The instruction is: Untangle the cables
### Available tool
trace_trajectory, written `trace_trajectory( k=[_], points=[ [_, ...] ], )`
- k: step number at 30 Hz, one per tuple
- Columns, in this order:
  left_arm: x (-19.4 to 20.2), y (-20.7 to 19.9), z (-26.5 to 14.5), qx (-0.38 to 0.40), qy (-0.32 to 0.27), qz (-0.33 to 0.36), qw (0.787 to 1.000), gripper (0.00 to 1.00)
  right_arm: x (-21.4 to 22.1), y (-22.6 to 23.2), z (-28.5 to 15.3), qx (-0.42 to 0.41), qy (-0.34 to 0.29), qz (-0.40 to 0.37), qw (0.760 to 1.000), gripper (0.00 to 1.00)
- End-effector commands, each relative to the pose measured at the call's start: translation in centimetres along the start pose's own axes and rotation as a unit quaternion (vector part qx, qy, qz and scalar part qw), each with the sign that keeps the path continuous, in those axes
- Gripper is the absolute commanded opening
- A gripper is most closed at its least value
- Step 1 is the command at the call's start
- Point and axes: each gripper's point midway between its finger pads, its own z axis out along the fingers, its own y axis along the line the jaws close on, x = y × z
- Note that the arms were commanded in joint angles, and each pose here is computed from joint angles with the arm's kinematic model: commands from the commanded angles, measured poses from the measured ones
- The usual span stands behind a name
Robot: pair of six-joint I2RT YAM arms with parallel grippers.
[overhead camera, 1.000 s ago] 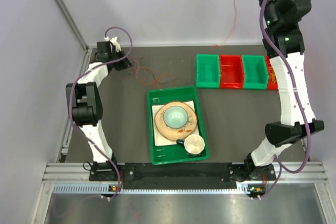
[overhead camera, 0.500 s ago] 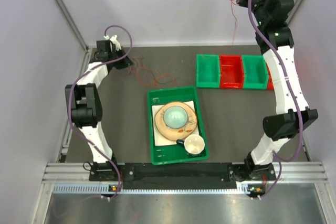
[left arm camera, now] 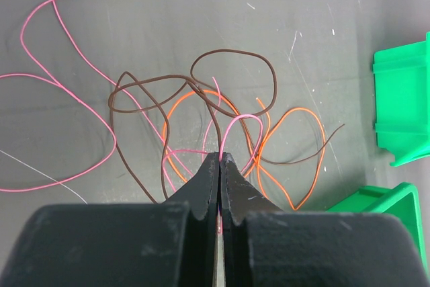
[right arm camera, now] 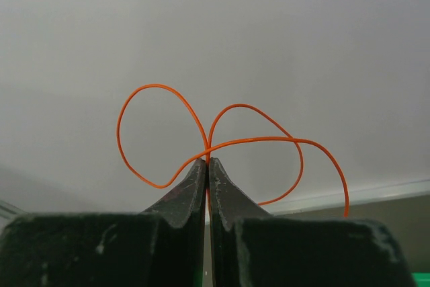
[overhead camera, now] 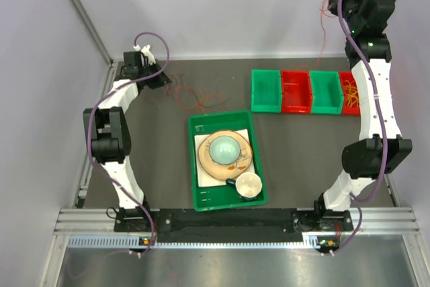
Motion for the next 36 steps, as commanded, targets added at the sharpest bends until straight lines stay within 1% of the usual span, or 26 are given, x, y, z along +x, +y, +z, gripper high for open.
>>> trace_trajectory(
  k=[1,5,13,26,31,36],
  points=[
    [-1.4,-1.5,-0.6,0.019,-0.021,0.014,1.0,0.0,-4.7,0.1,-1.9,-0.011,-0.051,0.002,0.999,0.0],
    [-1.3,-1.5,-0.6,0.018,-0.02,0.015,1.0,0.0,-5.4,-0.6,-2.1,-0.005,-0.058,0.004,0.998,0.0],
    [-1.3,-1.5,-0.6,0.016,-0.02,0.015,1.0,0.0,-7.5,-0.6,-3.1,-0.002,-0.081,0.0,0.997,0.0],
    [-1.3,-1.7,-0.5,0.019,-0.018,0.017,1.0,0.0,-9.7,-3.1,-4.8,0.026,-0.105,0.002,0.994,0.0],
    [-1.2,-1.8,-0.4,0.019,-0.015,0.019,1.0,0.0,-10.0,-4.2,-4.9,0.037,-0.108,0.001,0.993,0.0],
    [-0.9,-1.9,-0.4,0.018,-0.012,0.021,1.0,0.0,-9.4,-5.7,-4.6,0.052,-0.103,-0.001,0.993,0.0]
  ],
)
